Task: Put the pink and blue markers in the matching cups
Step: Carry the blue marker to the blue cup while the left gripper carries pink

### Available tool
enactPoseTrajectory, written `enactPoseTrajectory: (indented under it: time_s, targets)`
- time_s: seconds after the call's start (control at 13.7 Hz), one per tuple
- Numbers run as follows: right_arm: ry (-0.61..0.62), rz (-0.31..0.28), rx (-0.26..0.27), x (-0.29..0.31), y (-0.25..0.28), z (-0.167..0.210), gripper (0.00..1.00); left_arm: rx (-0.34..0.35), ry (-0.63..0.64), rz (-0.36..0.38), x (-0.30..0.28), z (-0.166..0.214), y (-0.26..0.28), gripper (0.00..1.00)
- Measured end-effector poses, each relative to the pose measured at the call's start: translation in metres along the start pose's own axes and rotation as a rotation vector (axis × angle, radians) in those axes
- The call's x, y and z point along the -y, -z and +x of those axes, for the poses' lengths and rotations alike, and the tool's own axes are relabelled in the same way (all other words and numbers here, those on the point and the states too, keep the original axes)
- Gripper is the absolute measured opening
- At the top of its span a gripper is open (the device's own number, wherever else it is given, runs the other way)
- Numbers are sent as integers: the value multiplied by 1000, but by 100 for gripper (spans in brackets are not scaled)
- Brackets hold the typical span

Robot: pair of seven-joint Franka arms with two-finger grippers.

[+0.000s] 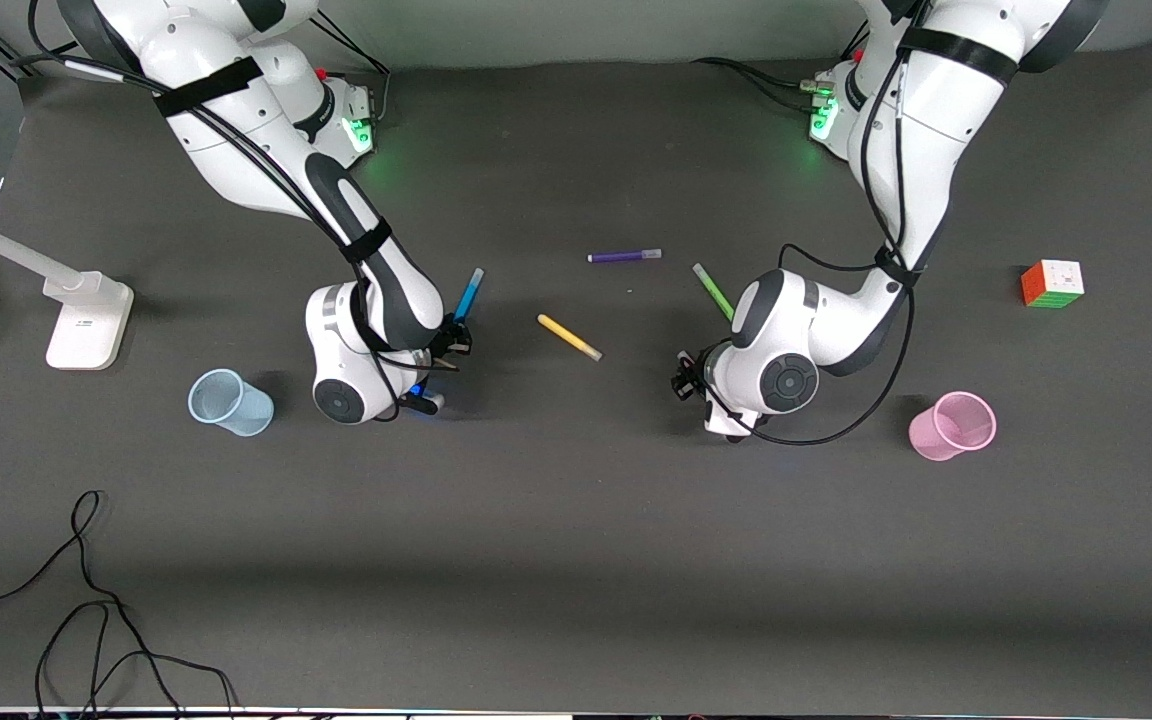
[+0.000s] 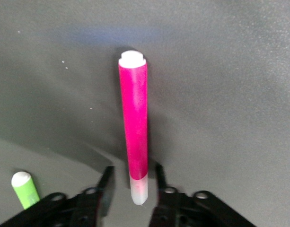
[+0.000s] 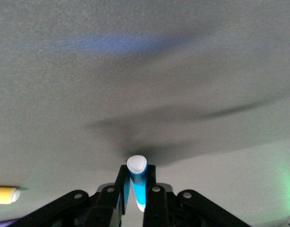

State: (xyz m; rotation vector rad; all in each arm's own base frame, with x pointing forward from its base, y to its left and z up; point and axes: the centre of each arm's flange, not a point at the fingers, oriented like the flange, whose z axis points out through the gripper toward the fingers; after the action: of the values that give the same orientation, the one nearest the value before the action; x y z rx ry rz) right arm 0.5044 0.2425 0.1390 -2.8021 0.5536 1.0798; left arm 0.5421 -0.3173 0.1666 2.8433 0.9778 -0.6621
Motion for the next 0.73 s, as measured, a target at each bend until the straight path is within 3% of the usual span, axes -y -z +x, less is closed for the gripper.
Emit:
enactPoseTrajectory:
  time_s: [0.15,0.22,0.29,0.51,0.73]
  targets:
    - [4,8,22,-6,29,-8,17,0,1,0,0,0,0,32]
    - [9,9,19,-13,55,-12,17,1,1,0,0,0,0,19]
    - [17,-2,-12,-24,84,-17,17,2,2,0,-1,0,2,17]
    - [38,-68,-198,-63,172,-42,17,38,9,36,1,4,34,17]
    - [102,-49,-352,-114,246,-61,17,119,29,111,24,15,130,17]
